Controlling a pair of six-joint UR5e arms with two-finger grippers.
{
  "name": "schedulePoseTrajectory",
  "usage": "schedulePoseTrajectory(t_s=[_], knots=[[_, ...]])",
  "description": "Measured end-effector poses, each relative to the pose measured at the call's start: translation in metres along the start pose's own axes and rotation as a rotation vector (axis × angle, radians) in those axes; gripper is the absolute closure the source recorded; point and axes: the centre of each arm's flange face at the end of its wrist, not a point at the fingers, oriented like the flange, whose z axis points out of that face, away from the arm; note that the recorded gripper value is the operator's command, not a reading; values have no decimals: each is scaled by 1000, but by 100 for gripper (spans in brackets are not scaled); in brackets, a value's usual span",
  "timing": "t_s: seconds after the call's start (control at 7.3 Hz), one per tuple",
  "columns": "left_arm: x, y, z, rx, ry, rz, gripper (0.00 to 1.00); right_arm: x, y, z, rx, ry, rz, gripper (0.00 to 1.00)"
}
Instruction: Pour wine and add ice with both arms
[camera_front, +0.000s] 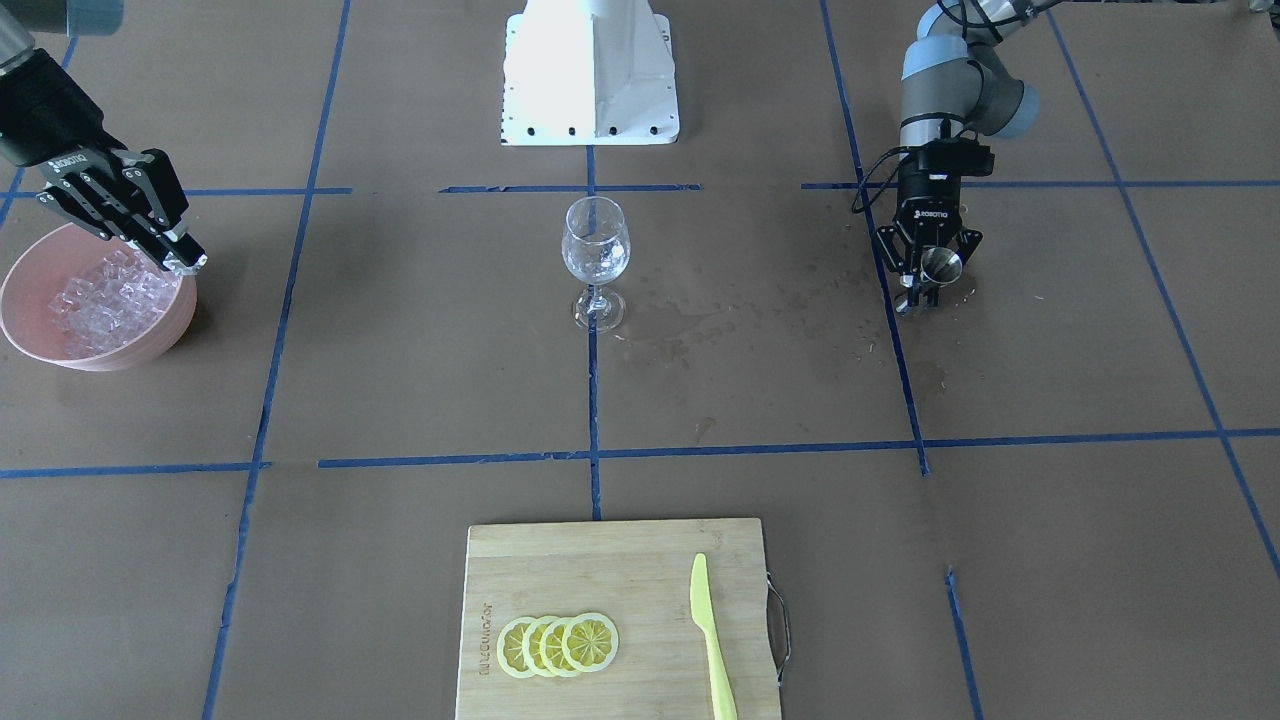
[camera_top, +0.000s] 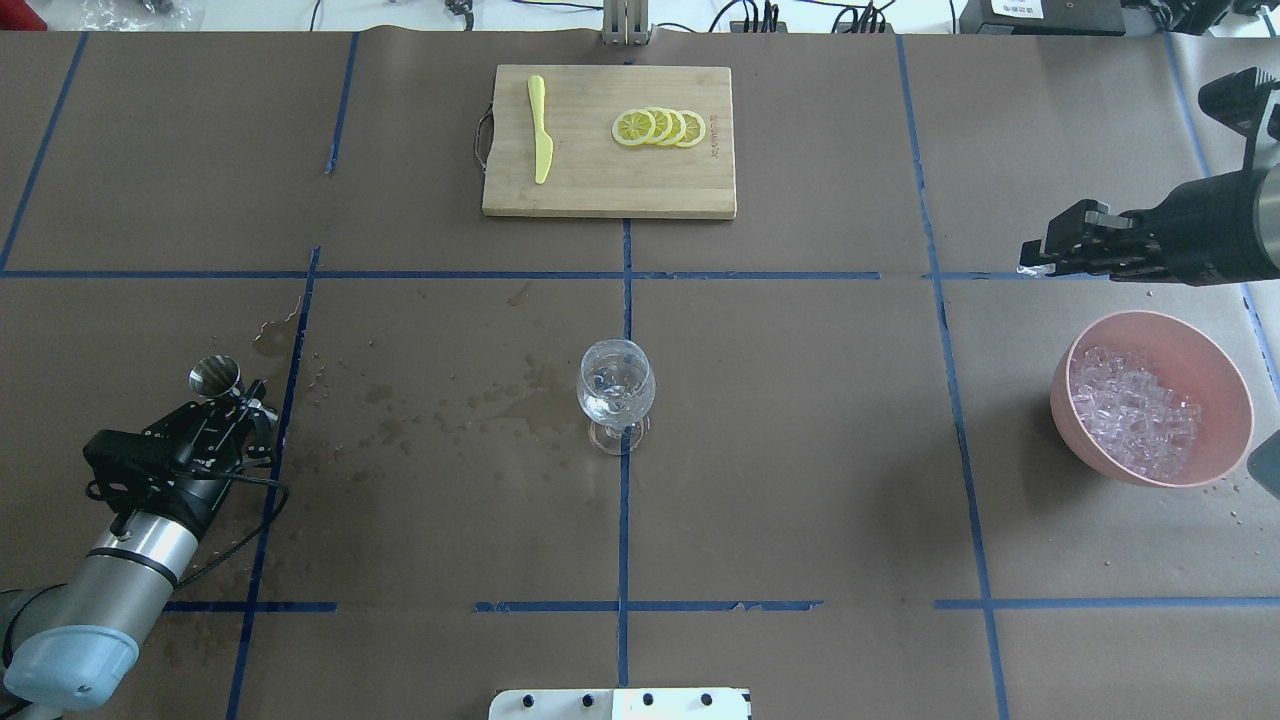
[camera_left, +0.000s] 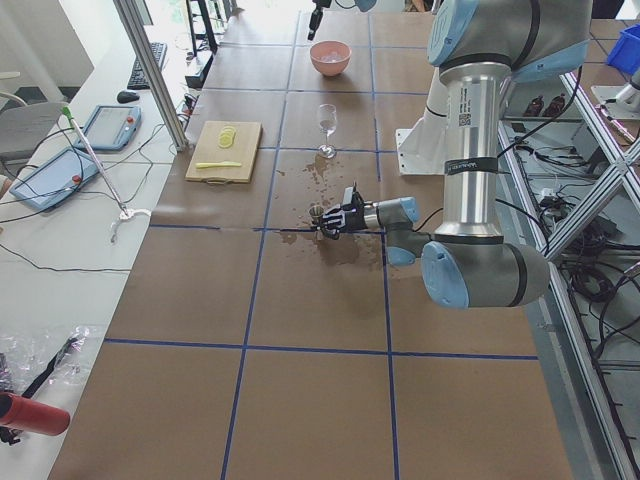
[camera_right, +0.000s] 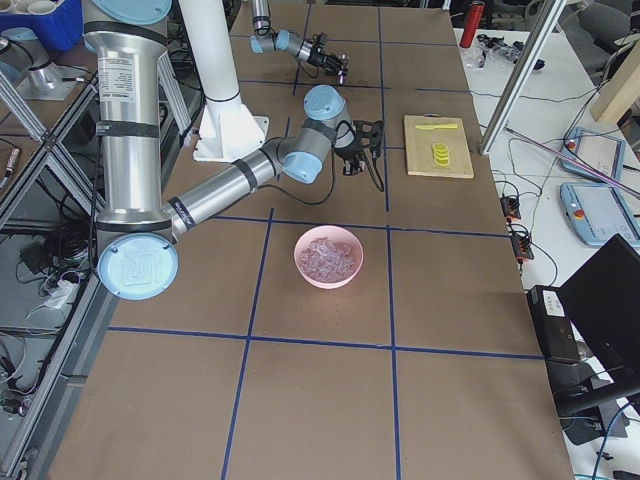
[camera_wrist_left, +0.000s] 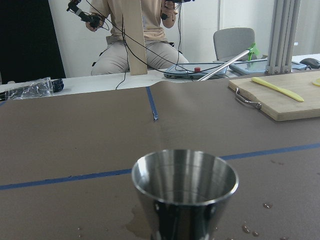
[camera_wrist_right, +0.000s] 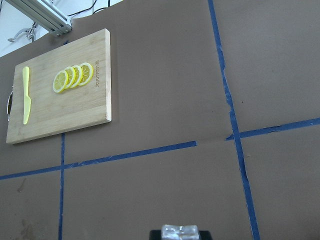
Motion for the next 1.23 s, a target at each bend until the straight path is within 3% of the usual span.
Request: schedulePoseTrajectory(t_s=[0.14, 0.27, 0.69, 0.82, 0.96, 1.1, 1.23], knots=[[0, 0, 0, 0, 0, 1, 74, 0, 0, 0, 0, 0, 0, 100], [0, 0, 0, -2, 1, 2, 62, 0, 0, 0, 0, 1, 0, 100], [-2, -3, 3, -4, 0, -2, 49, 0, 0, 0, 0, 1, 1, 100], [-3, -3, 3, -3, -2, -2, 41, 0, 0, 0, 0, 1, 1, 100], [-4, -4, 3, -3, -3, -2, 16, 1, 0, 0, 0, 1, 1, 100], [-5, -4, 4, -5, -4, -2, 0, 1, 0, 0, -1, 1, 1, 100], [-6, -6, 6, -5, -7, -6, 0, 0, 0, 0, -1, 1, 1, 100]])
